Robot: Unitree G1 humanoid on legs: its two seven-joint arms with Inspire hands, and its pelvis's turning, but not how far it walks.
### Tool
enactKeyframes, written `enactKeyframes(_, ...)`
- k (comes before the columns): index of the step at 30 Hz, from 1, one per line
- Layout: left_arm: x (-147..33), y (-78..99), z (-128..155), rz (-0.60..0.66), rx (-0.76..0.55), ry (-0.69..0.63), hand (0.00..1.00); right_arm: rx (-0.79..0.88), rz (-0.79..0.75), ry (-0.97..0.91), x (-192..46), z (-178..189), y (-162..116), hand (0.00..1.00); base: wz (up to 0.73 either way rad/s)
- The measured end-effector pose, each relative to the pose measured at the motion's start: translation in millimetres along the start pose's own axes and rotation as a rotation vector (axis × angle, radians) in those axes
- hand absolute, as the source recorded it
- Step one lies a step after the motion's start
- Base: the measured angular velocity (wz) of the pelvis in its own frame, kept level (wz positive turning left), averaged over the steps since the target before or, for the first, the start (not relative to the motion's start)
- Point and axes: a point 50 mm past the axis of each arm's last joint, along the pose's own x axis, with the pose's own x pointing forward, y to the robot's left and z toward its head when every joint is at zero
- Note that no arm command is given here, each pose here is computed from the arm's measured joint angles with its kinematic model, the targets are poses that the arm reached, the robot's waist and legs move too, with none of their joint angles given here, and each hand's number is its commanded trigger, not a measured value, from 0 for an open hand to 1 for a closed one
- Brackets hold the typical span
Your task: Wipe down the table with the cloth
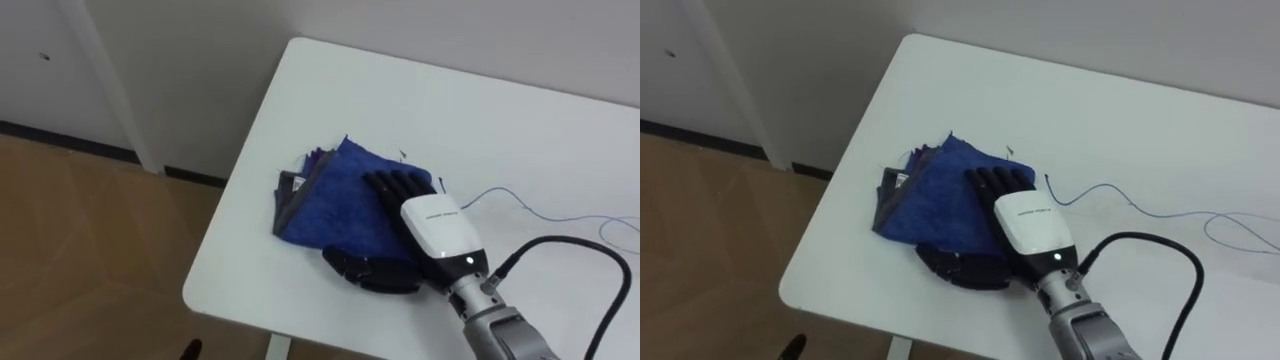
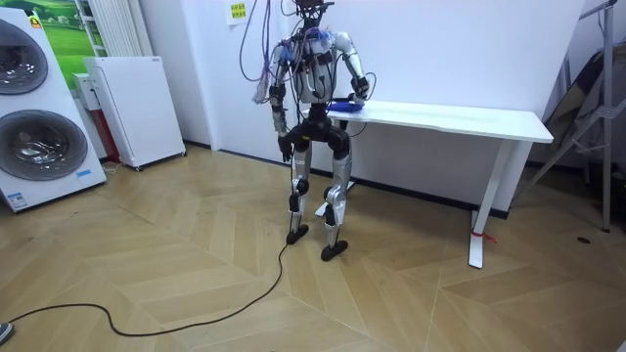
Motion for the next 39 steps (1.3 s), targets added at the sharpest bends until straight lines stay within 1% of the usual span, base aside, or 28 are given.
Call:
enactKeyframes(3, -0.4, -0.1, -1, -0.001, 0.0, 0.004, 0.0, 0.005, -0.024, -0.005, 3, 1, -5, 0.0, 0.0)
enactKeyframes(11, -2.2, -0.9, -7, -0.003, -0.001, 0.023, 0.0, 0.007, -0.034, 0.006, 4, -2, -8, 0.0, 0.02)
enactKeyframes(17, -3.8, -1.2, -16, -0.005, -0.001, 0.072, 0.0, 0.007, -0.033, 0.006, 4, -2, -8, 0.0, 0.01)
enactKeyframes(24, -5.7, -2.3, -24, -0.01, 0.031, 0.122, 0.0, 0.014, -0.012, 0.029, 5, -1, -4, 0.0, 0.0)
enactKeyframes(30, -6.3, -2.1, -25, -0.018, 0.102, 0.139, 0.0, 0.005, 0.037, 0.088, 1, -10, 6, 0.0, 0.04)
enactKeyframes(34, -6.1, -2.8, -19, -0.025, 0.119, 0.113, 0.0, -0.001, 0.072, 0.123, 2, -18, 13, 0.0, 0.1)
enactKeyframes(39, -7.4, -4.9, -23, -0.043, 0.124, 0.122, 0.0, 0.005, 0.093, 0.152, 6, -26, 17, 0.0, 0.05)
